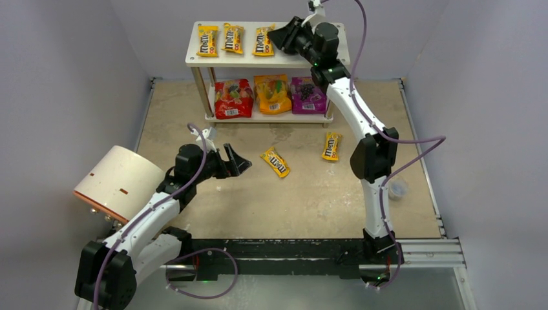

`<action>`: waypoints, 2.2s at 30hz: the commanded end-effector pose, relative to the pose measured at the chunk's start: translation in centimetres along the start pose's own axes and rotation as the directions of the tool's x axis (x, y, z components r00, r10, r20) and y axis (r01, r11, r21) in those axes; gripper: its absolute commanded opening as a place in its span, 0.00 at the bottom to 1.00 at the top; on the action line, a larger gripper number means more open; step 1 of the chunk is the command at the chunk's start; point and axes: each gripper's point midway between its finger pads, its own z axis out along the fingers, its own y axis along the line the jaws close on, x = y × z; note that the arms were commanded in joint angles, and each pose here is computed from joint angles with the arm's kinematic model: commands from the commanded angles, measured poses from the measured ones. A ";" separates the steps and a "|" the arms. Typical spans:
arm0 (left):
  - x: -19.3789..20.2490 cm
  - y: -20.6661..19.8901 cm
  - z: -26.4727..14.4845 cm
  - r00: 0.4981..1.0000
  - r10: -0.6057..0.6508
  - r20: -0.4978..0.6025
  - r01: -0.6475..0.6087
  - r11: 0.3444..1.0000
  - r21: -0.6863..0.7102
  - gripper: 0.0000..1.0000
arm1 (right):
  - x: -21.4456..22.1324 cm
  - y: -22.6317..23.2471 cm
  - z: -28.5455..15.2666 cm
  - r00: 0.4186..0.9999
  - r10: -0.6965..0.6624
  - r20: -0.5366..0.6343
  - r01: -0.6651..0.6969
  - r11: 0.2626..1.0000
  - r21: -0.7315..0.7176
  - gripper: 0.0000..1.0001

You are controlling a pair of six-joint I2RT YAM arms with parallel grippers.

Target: Place and organize the candy bags onto the shelf

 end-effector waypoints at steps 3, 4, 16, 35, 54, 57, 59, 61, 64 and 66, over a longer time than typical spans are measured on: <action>-0.4 -0.4 0.1 0.999 0.030 0.023 -0.031 0.999 0.027 0.93 | 0.5 2.2 0.8 1.000 0.019 -0.006 -0.019 0.998 -0.063 0.28; -0.5 -0.4 0.1 0.999 0.031 0.025 -0.032 0.999 0.027 0.93 | 0.5 2.2 0.9 1.000 0.022 -0.006 -0.022 0.998 -0.064 0.28; -0.3 -0.3 0.1 0.999 0.029 0.024 -0.029 0.999 0.024 0.93 | 1.1 3.1 1.3 0.999 0.031 -0.009 -0.032 0.996 -0.082 0.28; -0.4 -0.3 -0.1 0.999 0.029 0.031 -0.030 0.999 0.022 0.93 | 0.4 3.3 -1.4 0.998 0.027 0.057 -0.029 0.999 0.030 0.33; -0.1 -0.1 0.1 1.000 0.020 0.024 -0.020 1.000 0.021 0.92 | 2.1 4.9 -3.3 1.000 -0.006 -0.023 0.007 1.000 0.025 0.35; -0.1 -0.1 0.0 0.999 0.020 0.025 -0.021 1.000 0.021 0.92 | 1.2 4.6 -3.8 1.000 -0.027 -0.005 0.027 0.997 0.068 0.39; -0.1 -0.1 0.0 0.999 0.022 0.026 -0.022 0.999 0.022 0.92 | 0.6 4.8 -4.5 0.999 -0.039 0.009 0.038 0.996 0.083 0.40; -0.1 -0.2 0.0 0.999 0.023 0.027 -0.023 0.999 0.023 0.92 | -0.2 4.9 -5.2 0.998 -0.060 0.030 0.057 0.994 0.098 0.41; -0.1 -0.2 0.0 0.999 0.023 0.027 -0.024 0.999 0.025 0.92 | -0.8 5.1 -6.2 0.994 -0.099 0.045 0.093 0.990 0.110 0.44; -0.2 -0.2 0.0 0.999 0.025 0.029 -0.026 0.999 0.026 0.92 | -0.5 5.3 -6.4 0.992 -0.128 0.020 0.125 0.987 0.106 0.46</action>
